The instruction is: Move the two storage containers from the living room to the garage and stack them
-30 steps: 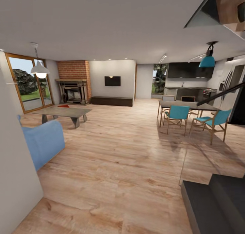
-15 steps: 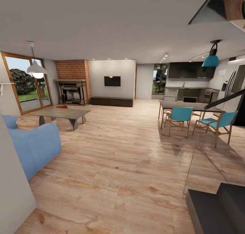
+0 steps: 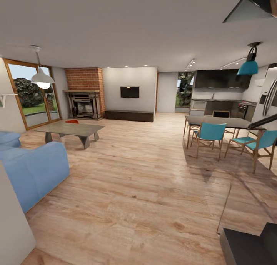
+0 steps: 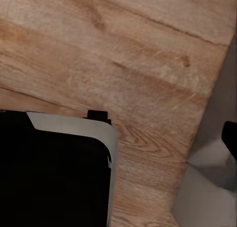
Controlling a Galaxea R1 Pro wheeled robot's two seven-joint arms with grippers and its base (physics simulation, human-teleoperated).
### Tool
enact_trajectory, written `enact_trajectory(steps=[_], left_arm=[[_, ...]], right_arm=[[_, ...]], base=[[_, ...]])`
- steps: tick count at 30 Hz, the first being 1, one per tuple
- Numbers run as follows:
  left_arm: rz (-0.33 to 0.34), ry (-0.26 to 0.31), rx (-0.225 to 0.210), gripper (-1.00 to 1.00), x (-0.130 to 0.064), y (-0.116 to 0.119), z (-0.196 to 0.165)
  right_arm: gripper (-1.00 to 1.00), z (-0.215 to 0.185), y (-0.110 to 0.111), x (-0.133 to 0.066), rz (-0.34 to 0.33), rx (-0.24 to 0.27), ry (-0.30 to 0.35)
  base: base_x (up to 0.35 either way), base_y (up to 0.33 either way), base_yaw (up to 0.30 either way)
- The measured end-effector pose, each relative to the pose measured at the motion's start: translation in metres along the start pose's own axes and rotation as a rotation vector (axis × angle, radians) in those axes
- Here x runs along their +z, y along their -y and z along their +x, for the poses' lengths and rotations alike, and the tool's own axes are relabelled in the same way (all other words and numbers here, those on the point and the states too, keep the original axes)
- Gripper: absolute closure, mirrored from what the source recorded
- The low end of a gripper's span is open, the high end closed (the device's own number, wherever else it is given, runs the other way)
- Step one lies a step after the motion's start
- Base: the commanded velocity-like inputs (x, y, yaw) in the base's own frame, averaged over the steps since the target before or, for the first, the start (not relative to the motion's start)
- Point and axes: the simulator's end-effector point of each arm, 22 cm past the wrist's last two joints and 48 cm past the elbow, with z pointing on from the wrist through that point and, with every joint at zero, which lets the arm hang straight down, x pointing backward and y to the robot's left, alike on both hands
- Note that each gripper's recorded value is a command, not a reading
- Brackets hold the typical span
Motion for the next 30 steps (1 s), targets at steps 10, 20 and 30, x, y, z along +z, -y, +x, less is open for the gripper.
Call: enact_trajectory(steps=[10, 20, 30], left_arm=[[0.000, -0.001, 0.000, -1.00, 0.0000, -0.0001, 0.0002], [0.001, -0.002, 0.000, -1.00, 0.0000, 0.0007, 0.0005], [0.002, -0.002, 0.000, -1.00, 0.0000, 0.0012, 0.0007]], right_arm=[[-1.00, 0.0005, -0.0011, 0.0000, -0.008, -0.001, -0.002], [-1.00, 0.0004, -0.0017, 0.0000, -0.010, -0.001, -0.001], [-1.00, 0.0008, -0.0022, 0.0000, -0.013, -0.001, -0.003]], base=[[0.327, 0.000, 0.050], [0.327, 0.000, 0.000], [0.327, 0.000, 0.000]])
